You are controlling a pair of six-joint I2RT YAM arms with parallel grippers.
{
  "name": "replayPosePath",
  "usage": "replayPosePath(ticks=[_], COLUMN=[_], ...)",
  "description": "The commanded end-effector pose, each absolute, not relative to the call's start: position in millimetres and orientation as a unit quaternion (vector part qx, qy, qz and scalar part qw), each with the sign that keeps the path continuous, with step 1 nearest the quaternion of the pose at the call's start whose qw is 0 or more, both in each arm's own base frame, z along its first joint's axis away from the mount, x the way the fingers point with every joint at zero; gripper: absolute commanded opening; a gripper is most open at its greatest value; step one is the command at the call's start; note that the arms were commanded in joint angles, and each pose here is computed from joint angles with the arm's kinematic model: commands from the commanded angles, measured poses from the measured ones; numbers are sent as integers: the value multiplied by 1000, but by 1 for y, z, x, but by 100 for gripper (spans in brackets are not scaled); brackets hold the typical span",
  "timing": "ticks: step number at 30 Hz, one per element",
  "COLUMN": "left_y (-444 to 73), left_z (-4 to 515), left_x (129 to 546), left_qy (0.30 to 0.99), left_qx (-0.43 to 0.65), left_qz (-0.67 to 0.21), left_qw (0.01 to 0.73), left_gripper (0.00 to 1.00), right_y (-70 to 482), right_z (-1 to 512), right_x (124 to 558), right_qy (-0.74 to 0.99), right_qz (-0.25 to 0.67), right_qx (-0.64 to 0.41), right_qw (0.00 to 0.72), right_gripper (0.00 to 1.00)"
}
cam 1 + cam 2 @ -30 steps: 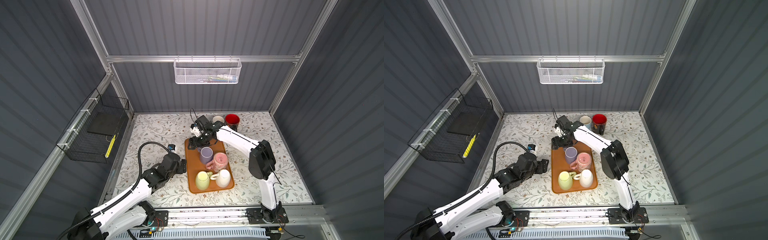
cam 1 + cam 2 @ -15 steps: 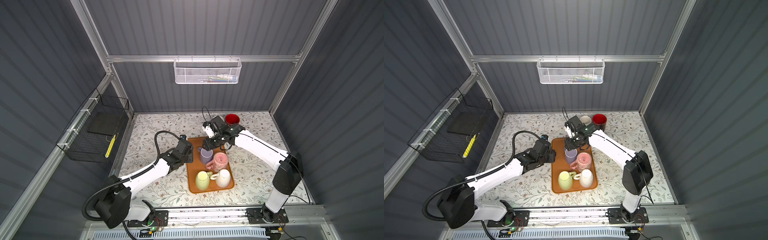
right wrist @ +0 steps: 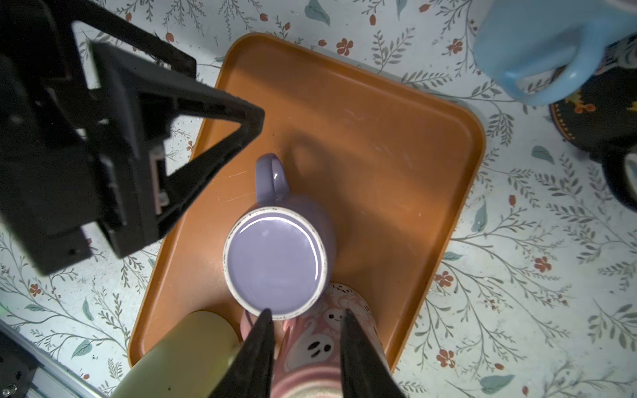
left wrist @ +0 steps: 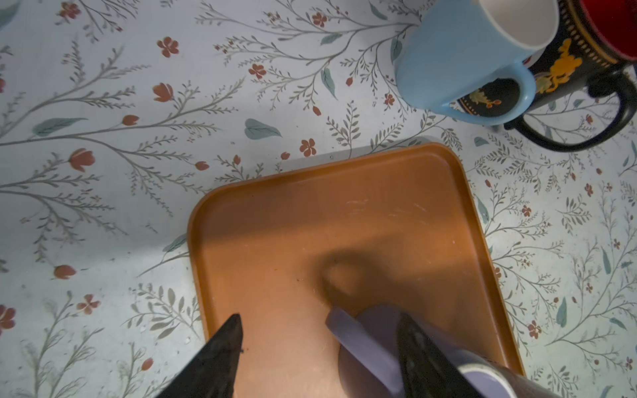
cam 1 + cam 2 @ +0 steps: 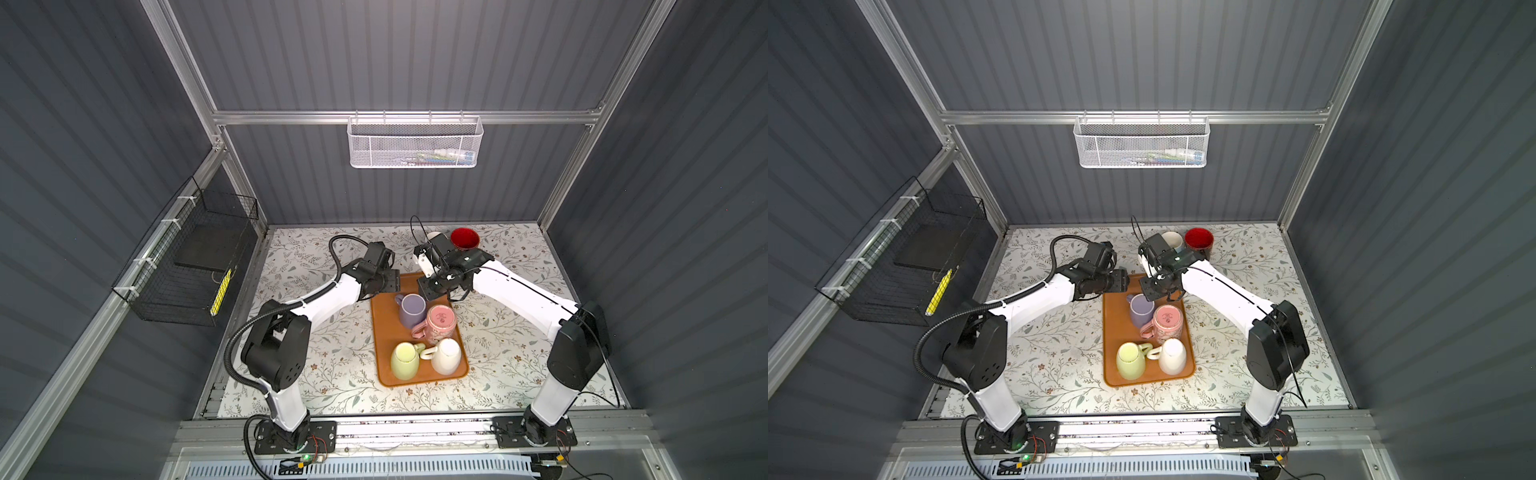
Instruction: Turn the mug right side up
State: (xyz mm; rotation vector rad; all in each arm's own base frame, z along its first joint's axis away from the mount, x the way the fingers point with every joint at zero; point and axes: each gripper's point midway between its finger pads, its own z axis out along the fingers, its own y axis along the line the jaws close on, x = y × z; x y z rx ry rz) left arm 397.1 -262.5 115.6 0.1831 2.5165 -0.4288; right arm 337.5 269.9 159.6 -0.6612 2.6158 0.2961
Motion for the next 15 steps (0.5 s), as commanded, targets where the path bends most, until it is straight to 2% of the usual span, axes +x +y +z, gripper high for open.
replayPosePath(ticks=[1, 15], left_y=[-268, -275], left_z=[104, 65], left_x=[389, 396], left_qy=[950, 961], left_qx=[92, 98], left_qz=[-161, -144], left_qw=[251, 215], left_gripper=[71, 70], right_y=[266, 269], right_z=[146, 124], right_x=[341, 339], right_qy=[945, 948], right_qz=[85, 81], right_qx=[-246, -254], right_qw=[200, 173], right_gripper=[33, 32])
